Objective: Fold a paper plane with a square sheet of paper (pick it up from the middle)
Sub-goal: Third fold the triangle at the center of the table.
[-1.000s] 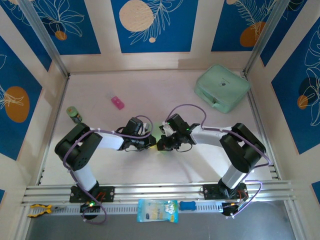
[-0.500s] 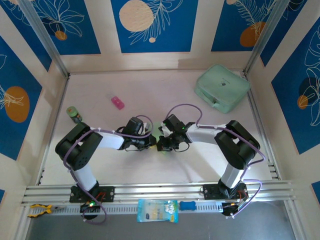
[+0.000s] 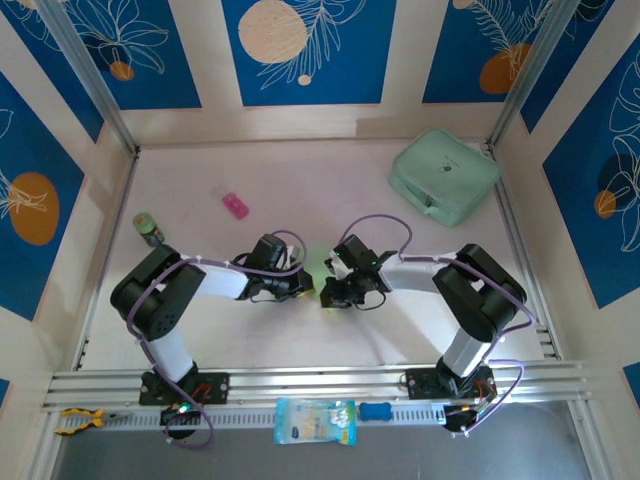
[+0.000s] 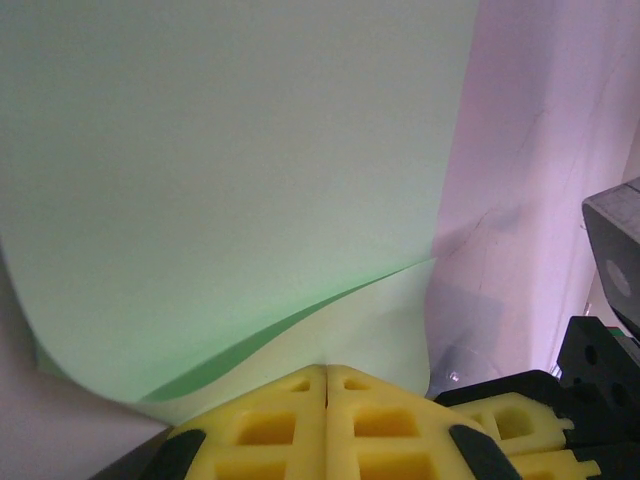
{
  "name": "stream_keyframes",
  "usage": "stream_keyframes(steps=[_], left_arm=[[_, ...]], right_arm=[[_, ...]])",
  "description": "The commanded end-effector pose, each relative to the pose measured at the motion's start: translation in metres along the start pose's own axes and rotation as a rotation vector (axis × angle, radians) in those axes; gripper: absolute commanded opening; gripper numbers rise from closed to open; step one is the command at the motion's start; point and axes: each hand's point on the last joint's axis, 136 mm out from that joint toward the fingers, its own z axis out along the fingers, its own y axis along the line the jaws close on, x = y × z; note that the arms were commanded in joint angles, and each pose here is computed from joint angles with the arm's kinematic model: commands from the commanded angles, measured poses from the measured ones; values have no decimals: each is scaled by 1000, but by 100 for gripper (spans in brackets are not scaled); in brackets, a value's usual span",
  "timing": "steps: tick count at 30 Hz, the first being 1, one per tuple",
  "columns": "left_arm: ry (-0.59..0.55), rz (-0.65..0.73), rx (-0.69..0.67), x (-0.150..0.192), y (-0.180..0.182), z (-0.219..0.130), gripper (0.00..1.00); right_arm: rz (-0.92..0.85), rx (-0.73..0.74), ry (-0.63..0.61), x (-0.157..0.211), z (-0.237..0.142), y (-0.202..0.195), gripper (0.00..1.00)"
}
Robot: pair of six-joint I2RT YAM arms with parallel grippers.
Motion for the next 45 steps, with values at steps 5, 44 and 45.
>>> stream_keyframes(steps=[5,44,45], left_arm=[[26,-33,-101,8,33,5,0],[31,-43,-94,9,36,6,0],[30,-45,-96,9,36,5,0]], right_arm=[[76,-6,36,20,-7,-13,8],[111,-223,18,27,-29,7,9],[101,-231,2,22,-34,12,9]])
